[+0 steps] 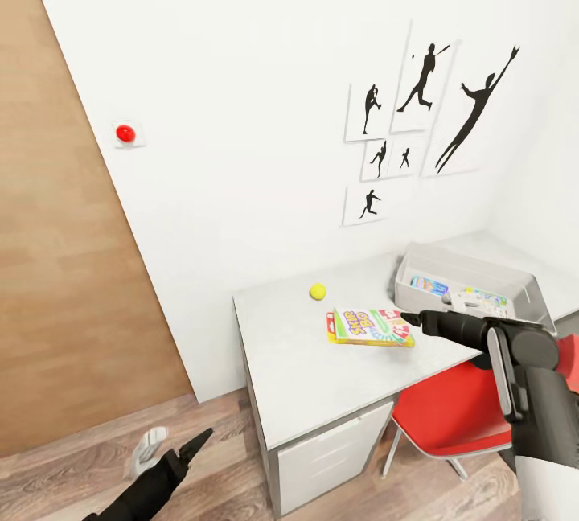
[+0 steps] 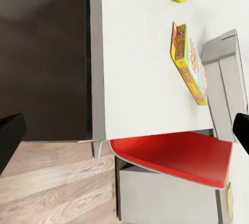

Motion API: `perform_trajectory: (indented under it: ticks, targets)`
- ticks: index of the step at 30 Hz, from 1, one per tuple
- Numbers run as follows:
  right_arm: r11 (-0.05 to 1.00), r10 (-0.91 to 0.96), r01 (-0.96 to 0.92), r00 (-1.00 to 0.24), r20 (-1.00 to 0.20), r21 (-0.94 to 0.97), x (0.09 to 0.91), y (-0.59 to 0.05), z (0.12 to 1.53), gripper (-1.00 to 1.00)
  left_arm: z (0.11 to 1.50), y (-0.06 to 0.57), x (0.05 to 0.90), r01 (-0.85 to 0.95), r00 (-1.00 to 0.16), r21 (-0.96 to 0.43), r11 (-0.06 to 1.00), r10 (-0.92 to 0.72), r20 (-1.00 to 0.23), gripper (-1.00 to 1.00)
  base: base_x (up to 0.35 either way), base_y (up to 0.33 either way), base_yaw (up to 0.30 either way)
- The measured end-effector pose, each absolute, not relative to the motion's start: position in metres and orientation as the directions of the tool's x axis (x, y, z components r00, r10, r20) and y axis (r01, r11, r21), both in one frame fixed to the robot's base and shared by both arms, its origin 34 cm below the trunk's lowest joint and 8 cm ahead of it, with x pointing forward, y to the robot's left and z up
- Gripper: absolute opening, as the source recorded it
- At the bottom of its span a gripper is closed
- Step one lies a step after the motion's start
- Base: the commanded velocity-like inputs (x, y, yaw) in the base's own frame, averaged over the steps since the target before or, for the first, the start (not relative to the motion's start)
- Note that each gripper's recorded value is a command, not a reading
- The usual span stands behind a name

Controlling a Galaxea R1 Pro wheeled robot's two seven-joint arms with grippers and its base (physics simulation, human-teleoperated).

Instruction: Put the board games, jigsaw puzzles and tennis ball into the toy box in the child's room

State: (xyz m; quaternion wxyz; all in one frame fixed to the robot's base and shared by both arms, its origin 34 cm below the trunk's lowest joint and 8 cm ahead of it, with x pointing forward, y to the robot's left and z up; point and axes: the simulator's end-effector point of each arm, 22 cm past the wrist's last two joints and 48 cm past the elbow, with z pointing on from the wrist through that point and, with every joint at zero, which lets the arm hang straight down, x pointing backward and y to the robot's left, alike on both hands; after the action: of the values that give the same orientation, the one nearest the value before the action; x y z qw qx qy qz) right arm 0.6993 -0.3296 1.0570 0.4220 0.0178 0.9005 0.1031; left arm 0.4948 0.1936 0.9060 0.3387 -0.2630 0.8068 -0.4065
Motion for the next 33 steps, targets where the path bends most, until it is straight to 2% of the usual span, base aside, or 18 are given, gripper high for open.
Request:
perform_trajectory:
  ticks: [9, 27, 33]
  targets:
    - [0.979, 0.132, -0.018, -0.705, -0.697, 0.203, 0.701, -0.302, 1.021, 1.0, 0.899, 0.223, 0.492, -0.2, -0.588, -0.823, 0.532, -0.737, -0.333, 1.0, 0.132, 0.07, 0.0]
    - [0.988, 0.136, 0.057, -0.768, -0.626, 0.145, 0.727, -0.307, 0.958, 1.0, 0.896, 0.229, 0.491, -0.212, -0.578, -0.82, 0.532, -0.745, -0.333, 1.0, 0.255, 0.143, 0.0]
    - [0.988, 0.135, 0.055, -0.773, -0.62, 0.147, 0.74, -0.306, 0.953, 1.0, 0.895, 0.23, 0.49, -0.215, -0.579, -0.818, 0.534, -0.744, -0.334, 1.0, 0.147, 0.081, 0.0]
